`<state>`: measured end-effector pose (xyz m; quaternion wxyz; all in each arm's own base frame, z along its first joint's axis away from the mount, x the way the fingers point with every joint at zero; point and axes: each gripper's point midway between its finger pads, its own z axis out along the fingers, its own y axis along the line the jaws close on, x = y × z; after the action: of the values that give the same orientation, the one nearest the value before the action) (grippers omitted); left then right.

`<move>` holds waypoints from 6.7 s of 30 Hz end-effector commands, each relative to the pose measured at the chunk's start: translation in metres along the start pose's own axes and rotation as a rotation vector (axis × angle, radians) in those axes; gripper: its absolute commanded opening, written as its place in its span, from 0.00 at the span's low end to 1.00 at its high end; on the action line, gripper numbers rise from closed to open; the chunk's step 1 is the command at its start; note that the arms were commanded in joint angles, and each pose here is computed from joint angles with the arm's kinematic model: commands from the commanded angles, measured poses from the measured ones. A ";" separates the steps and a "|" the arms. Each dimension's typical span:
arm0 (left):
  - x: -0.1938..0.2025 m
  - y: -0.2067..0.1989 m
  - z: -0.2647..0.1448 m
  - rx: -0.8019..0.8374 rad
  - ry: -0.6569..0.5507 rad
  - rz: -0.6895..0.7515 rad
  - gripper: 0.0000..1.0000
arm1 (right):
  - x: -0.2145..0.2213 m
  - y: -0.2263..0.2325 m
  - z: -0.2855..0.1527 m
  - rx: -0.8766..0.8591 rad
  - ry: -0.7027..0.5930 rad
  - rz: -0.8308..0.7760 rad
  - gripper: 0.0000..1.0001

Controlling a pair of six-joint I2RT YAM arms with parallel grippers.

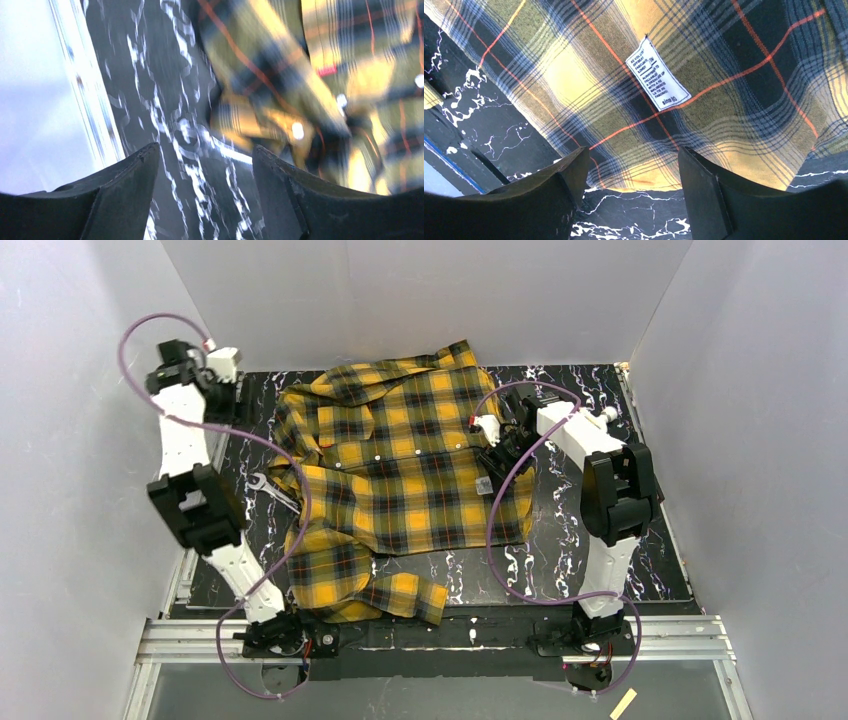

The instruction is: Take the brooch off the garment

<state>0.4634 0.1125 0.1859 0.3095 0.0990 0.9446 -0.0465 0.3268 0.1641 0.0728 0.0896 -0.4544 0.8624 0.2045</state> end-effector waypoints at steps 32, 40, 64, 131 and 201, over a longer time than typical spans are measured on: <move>0.107 -0.014 0.093 0.155 0.019 0.006 0.43 | 0.009 -0.001 0.011 0.001 0.050 -0.016 0.72; 0.103 -0.012 0.086 0.134 0.052 0.010 0.06 | 0.019 -0.005 0.027 -0.003 0.087 -0.021 0.69; 0.032 0.102 0.016 -0.235 0.180 0.172 0.27 | 0.009 -0.001 0.018 0.015 0.065 -0.076 0.65; 0.146 -0.090 -0.007 0.262 0.043 -0.343 0.50 | -0.073 0.215 0.068 -0.393 -0.081 -0.451 0.76; 0.197 0.030 -0.006 -0.189 0.393 -0.320 0.00 | 0.050 0.257 0.112 -0.359 0.163 -0.650 0.01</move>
<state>0.3055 0.1680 0.0663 0.1091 -0.0740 0.9912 0.0121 0.0955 0.3137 0.0260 0.0200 -0.7214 0.6350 0.2755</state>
